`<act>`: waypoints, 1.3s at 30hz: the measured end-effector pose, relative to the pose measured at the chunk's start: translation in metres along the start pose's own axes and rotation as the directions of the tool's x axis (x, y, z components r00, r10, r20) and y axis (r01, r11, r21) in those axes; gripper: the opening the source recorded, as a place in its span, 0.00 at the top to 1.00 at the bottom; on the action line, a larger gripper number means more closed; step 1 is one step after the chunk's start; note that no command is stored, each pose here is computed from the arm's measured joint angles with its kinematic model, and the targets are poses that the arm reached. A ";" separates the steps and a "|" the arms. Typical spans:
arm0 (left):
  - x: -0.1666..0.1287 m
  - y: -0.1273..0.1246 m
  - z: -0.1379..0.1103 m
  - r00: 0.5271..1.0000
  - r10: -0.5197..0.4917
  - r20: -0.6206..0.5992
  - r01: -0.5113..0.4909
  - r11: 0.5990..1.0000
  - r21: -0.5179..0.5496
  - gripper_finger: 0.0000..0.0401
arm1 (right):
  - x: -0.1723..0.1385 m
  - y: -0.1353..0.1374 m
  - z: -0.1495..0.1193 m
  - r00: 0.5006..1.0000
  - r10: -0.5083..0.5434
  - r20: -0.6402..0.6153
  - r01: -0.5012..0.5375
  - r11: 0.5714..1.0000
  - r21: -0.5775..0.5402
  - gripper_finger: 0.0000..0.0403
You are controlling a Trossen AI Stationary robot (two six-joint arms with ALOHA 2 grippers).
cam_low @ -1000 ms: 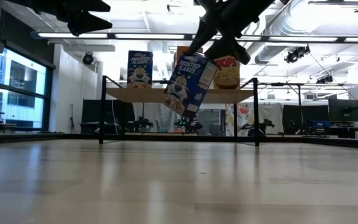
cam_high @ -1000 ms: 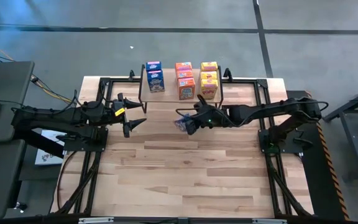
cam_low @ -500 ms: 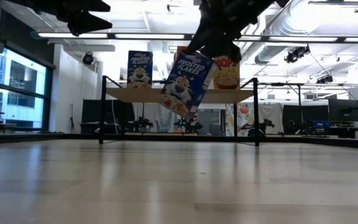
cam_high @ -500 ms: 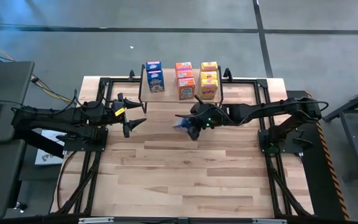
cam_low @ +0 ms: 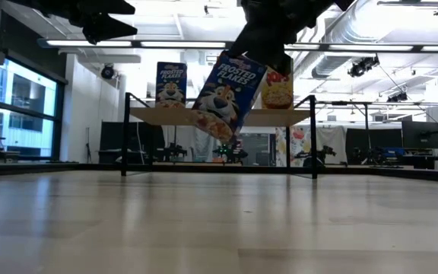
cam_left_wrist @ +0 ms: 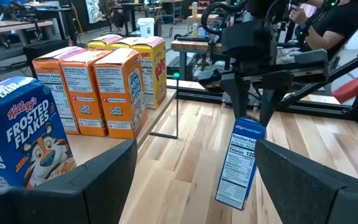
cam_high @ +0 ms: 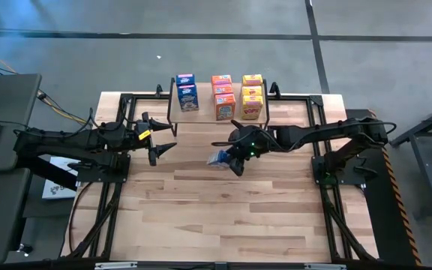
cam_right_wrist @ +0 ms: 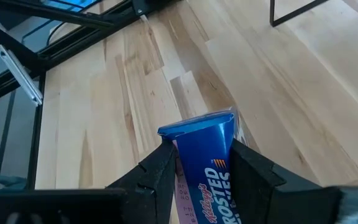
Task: Stack cereal on shelf
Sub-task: Put the blue cereal box aligned with the other blue cereal boxes on the shelf
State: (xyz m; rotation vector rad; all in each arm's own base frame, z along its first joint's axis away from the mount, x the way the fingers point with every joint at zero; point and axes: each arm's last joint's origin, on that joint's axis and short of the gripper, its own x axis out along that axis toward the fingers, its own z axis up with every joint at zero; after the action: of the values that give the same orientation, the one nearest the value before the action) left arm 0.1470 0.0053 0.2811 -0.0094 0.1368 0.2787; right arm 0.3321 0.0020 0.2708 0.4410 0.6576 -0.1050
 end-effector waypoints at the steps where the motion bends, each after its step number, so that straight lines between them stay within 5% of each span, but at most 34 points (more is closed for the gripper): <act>1: 0.000 0.000 0.000 1.000 0.000 0.000 0.000 1.000 0.000 0.21 | 0.000 0.001 0.000 1.000 0.002 -0.001 -0.002 1.000 -0.002 0.70; 14: 0.000 0.000 0.004 0.999 -0.006 0.036 0.008 0.999 -0.037 0.21 | 0.000 0.006 0.005 0.996 0.080 0.040 -0.077 0.995 -0.070 0.70; 18: 0.004 -0.004 0.002 0.995 -0.094 0.024 0.095 0.993 -0.068 0.21 | -0.001 0.009 0.009 0.987 0.143 0.067 -0.137 0.987 -0.088 0.70; 39: 0.079 -0.031 -0.031 0.965 -0.246 -0.095 0.234 0.965 -0.119 0.21 | -0.001 0.010 0.011 0.984 0.155 0.086 -0.139 0.976 -0.168 0.70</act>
State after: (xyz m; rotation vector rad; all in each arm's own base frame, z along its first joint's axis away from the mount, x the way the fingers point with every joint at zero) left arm 0.2271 -0.0038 0.2390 -0.1468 0.2278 0.0423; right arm 0.3395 0.0062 0.2829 0.3243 0.5302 0.0665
